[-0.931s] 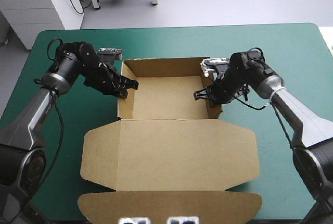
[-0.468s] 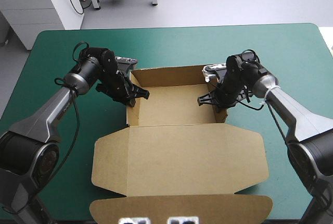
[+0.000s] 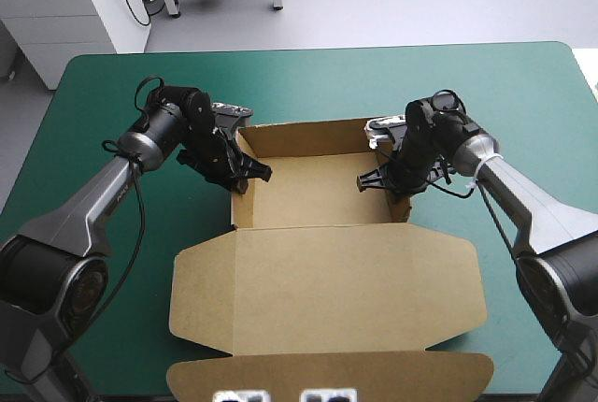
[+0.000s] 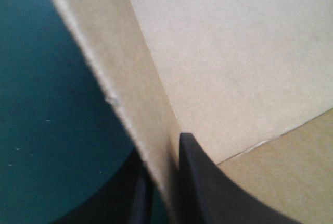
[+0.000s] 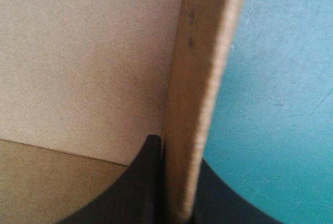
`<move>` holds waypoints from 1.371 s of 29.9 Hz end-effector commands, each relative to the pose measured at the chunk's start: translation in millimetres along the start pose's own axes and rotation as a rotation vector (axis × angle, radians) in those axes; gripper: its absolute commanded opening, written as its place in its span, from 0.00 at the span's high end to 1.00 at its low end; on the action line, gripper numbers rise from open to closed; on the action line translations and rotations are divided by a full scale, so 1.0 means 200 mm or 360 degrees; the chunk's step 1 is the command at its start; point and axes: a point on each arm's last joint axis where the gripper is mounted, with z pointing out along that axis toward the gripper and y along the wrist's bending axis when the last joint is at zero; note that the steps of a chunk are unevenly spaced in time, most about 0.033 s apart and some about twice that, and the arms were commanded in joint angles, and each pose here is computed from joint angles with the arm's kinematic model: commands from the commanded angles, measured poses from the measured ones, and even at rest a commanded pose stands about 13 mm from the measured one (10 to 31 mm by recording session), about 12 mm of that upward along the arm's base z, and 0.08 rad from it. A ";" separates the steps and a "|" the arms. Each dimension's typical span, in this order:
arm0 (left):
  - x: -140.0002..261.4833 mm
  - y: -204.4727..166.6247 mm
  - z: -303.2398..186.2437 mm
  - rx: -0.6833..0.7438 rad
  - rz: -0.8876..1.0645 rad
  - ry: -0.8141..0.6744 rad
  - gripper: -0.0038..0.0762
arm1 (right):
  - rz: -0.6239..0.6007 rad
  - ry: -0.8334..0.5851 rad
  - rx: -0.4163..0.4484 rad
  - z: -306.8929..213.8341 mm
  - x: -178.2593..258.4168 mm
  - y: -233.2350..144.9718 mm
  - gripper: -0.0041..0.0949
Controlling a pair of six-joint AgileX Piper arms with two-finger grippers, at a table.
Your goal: Fold the box
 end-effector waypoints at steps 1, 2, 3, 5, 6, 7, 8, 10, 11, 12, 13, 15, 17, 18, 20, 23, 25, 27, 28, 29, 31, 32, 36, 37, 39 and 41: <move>0.00 -0.06 -0.13 0.0072 0.0052 -0.0120 0.72 | -0.0096 -0.0128 -0.0005 -0.12 -0.01 0.00 0.76; 0.00 -0.06 -0.13 0.0070 0.0045 -0.0119 0.68 | -0.0098 -0.0128 -0.0008 -0.12 -0.01 0.00 0.68; 0.00 -0.06 -0.13 0.0070 0.0045 -0.0119 0.64 | -0.0097 -0.0128 -0.0011 -0.12 -0.01 0.01 0.61; 0.01 -0.06 -0.14 0.0072 0.0051 -0.0111 0.53 | -0.0098 -0.0137 -0.0012 -0.13 -0.01 0.01 0.43; 0.00 -0.06 -0.15 0.0073 0.0053 -0.0111 0.48 | -0.0101 -0.0151 -0.0006 -0.14 -0.01 0.00 0.36; 0.00 -0.07 -0.16 0.0073 0.0056 -0.0120 0.42 | -0.0103 -0.0173 -0.0001 -0.15 -0.01 0.00 0.27; 0.00 -0.07 -0.17 0.0077 0.0058 -0.0128 0.38 | -0.0104 -0.0188 -0.0002 -0.16 -0.01 0.00 0.23; -0.02 -0.08 -0.20 0.0082 0.0039 -0.0157 0.32 | -0.0105 -0.0228 -0.0004 -0.18 -0.01 0.00 0.19; -0.02 -0.08 -0.22 0.0082 0.0044 -0.0170 0.31 | -0.0105 -0.0249 -0.0006 -0.19 -0.01 0.01 0.19; -0.03 -0.09 -0.24 0.0087 0.0045 -0.0188 0.31 | -0.0106 -0.0265 -0.0007 -0.20 -0.01 0.01 0.19; -0.04 -0.09 -0.27 0.0085 0.0054 -0.0208 0.31 | -0.0108 -0.0290 -0.0004 -0.21 -0.01 0.01 0.19; -0.06 -0.11 -0.33 0.0075 0.0077 -0.0262 0.31 | -0.0110 -0.0317 -0.0004 -0.24 -0.01 0.01 0.19; -0.08 -0.12 -0.40 0.0074 0.0097 -0.0341 0.31 | -0.0115 -0.0340 0.0002 -0.28 0.00 0.01 0.19; -0.08 -0.13 -0.44 0.0073 0.0108 -0.0383 0.31 | -0.0117 -0.0345 0.0004 -0.30 0.00 0.01 0.19; -0.08 -0.15 -0.53 0.0065 0.0130 -0.0467 0.31 | -0.0124 -0.0373 0.0014 -0.34 0.01 0.01 0.19; -0.05 -0.16 -0.66 0.0013 0.0165 -0.0585 0.31 | -0.0132 -0.0419 0.0028 -0.40 0.02 0.00 0.19; -0.01 -0.16 -0.74 -0.0065 0.0205 -0.0648 0.32 | -0.0134 -0.0457 0.0027 -0.45 0.04 0.00 0.19; 0.04 -0.16 -0.82 -0.0140 0.0258 -0.0709 0.36 | -0.0138 -0.0490 0.0025 -0.49 0.05 0.01 0.19; 0.07 -0.16 -0.87 -0.0180 0.0281 -0.0739 0.40 | -0.0142 -0.0499 0.0025 -0.50 0.06 0.01 0.19; 0.09 -0.17 -0.90 -0.0207 0.0304 -0.0766 0.46 | -0.0145 -0.0507 0.0025 -0.51 0.06 0.01 0.19; 0.16 -0.18 -0.99 -0.0233 0.0353 -0.0839 0.62 | -0.0158 -0.0525 0.0026 -0.53 0.07 0.01 0.19; 0.19 -0.20 -1.04 -0.0247 0.0399 -0.0878 0.71 | -0.0160 -0.0529 0.0031 -0.54 0.08 0.01 0.19; 0.35 -0.23 -1.18 -0.0297 0.0523 -0.0993 0.96 | -0.0168 -0.0536 0.0061 -0.54 0.08 0.00 0.19; 0.39 -0.23 -1.20 -0.0324 0.0539 -0.1006 0.96 | -0.0169 -0.0545 0.0060 -0.54 0.07 0.00 0.19; 0.48 -0.22 -1.22 -0.0361 0.0538 -0.1009 0.96 | -0.0169 -0.0562 0.0060 -0.55 0.07 0.00 0.19; 0.57 -0.21 -1.20 -0.0383 0.0533 -0.0981 0.96 | -0.0168 -0.0584 0.0054 -0.55 0.06 0.00 0.19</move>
